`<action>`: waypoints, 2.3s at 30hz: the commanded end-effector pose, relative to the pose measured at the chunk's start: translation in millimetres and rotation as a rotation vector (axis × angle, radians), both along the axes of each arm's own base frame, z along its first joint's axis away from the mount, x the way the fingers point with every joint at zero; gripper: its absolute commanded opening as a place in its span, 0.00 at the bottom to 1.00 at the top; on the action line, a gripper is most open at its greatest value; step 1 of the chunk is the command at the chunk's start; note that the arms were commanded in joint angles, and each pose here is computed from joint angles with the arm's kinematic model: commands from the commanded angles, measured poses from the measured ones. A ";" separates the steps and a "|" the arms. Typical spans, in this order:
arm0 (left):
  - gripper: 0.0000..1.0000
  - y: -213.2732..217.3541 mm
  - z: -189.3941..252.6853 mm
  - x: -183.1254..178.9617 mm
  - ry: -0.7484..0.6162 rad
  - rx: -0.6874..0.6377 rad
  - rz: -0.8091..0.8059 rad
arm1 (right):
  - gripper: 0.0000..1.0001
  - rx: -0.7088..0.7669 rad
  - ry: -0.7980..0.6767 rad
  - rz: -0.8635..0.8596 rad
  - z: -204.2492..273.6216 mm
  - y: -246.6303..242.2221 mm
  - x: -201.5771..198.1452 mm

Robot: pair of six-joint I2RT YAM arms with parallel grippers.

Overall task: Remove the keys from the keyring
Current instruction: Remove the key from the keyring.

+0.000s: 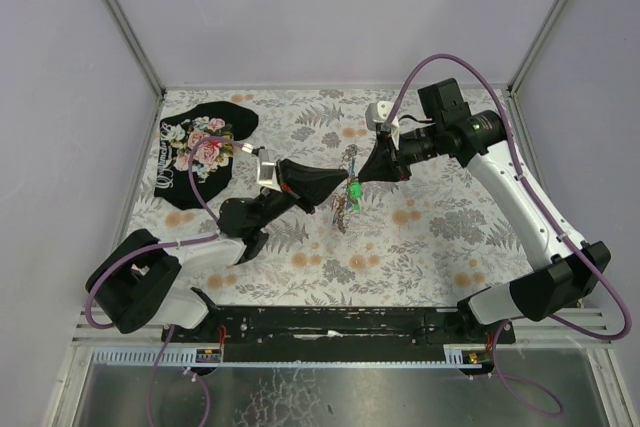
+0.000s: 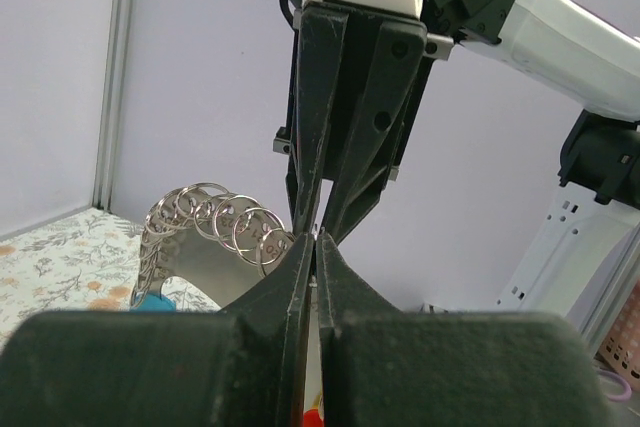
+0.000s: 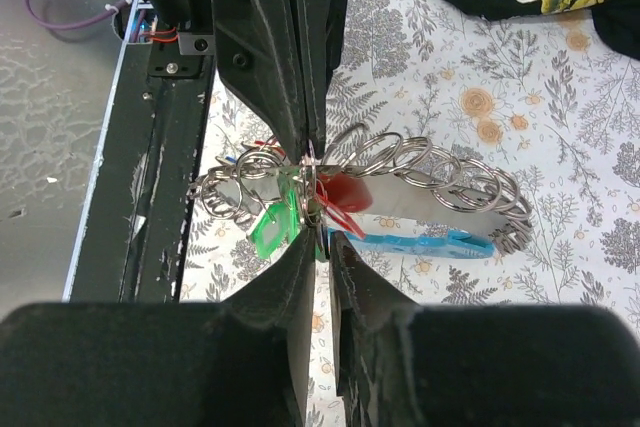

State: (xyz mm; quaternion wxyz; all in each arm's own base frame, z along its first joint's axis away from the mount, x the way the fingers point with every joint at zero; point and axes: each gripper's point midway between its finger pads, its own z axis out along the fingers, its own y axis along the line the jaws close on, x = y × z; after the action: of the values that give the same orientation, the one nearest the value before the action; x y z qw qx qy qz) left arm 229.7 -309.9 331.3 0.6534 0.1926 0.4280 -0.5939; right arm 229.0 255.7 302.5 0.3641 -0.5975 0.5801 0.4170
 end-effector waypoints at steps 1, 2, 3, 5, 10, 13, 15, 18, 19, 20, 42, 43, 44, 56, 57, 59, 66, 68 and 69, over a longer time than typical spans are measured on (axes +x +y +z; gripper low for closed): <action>0.00 11.8 27.0 -4.0 -0.043 -0.098 0.021 | 0.17 -0.010 -0.081 0.012 6.2 -2.6 -5.9; 0.00 11.2 26.2 -3.5 -0.041 -0.097 0.019 | 0.18 -0.002 -0.076 0.018 7.9 -2.1 -7.7; 0.00 10.5 24.8 -3.3 -0.039 -0.093 0.017 | 0.20 0.003 -0.070 0.020 9.8 -1.6 -9.0; 0.00 9.6 24.0 -3.8 -0.042 -0.089 0.012 | 0.26 0.021 -0.067 0.013 18.5 0.0 -8.3; 0.00 9.4 21.8 -5.4 -0.038 -0.084 0.006 | 0.35 0.090 -0.005 0.004 36.3 3.9 -6.4; 0.00 9.9 22.6 -6.2 -0.040 -0.086 0.006 | 0.35 0.133 0.053 0.033 38.8 9.4 -10.9; 0.00 10.7 23.5 -6.1 -0.042 -0.088 0.008 | 0.35 0.149 0.086 0.038 35.7 12.6 -10.7; 0.00 10.5 23.8 -6.2 -0.041 -0.089 0.007 | 0.35 0.158 0.120 0.034 29.9 15.0 -9.1; 0.00 10.3 23.8 -6.4 -0.041 -0.089 0.006 | 0.34 0.162 0.132 0.036 28.2 16.0 -9.1; 0.00 10.4 24.0 -6.6 -0.042 -0.089 0.006 | 0.34 0.164 0.140 0.033 26.5 16.4 -8.2; 0.32 24.8 13.5 -12.9 -0.058 -0.009 -0.024 | 0.00 -0.068 -0.062 -0.015 3.1 -11.2 0.7; 0.35 24.1 8.1 -13.9 -0.068 0.037 -0.032 | 0.00 -0.124 -0.073 -0.015 -3.9 -16.7 1.5; 0.38 22.4 2.0 -14.3 -0.072 0.089 -0.037 | 0.00 -0.176 -0.100 -0.009 -6.6 -21.3 3.1; 0.61 24.3 -52.4 -21.5 -0.030 0.293 -0.031 | 0.00 -0.798 -0.219 -0.009 -47.9 -66.6 19.4; 0.62 25.1 -56.7 -22.1 -0.026 0.282 -0.031 | 0.00 -0.829 -0.233 -0.017 -49.0 -70.2 21.7; 0.63 25.6 -64.8 -20.1 0.001 0.254 -0.028 | 0.00 -0.890 -0.253 -0.030 -52.4 -77.8 24.5; 0.58 -4.2 -82.0 -8.5 -0.054 0.210 -0.003 | 0.00 -0.976 -0.237 0.000 -72.1 -74.9 26.3; 0.54 -18.5 -84.0 -5.1 -0.081 0.221 -0.011 | 0.00 -0.965 -0.231 0.008 -72.5 -71.5 24.7; 0.52 -25.5 -82.8 -3.9 -0.098 0.224 -0.022 | 0.00 -0.958 -0.230 0.011 -71.9 -70.2 24.1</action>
State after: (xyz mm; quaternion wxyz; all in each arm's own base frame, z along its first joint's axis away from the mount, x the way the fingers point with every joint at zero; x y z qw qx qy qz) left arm 220.0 -319.7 200.4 0.5640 0.2781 0.5526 -0.5471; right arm 255.1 187.4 222.4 0.1067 -0.7374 0.6650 0.0515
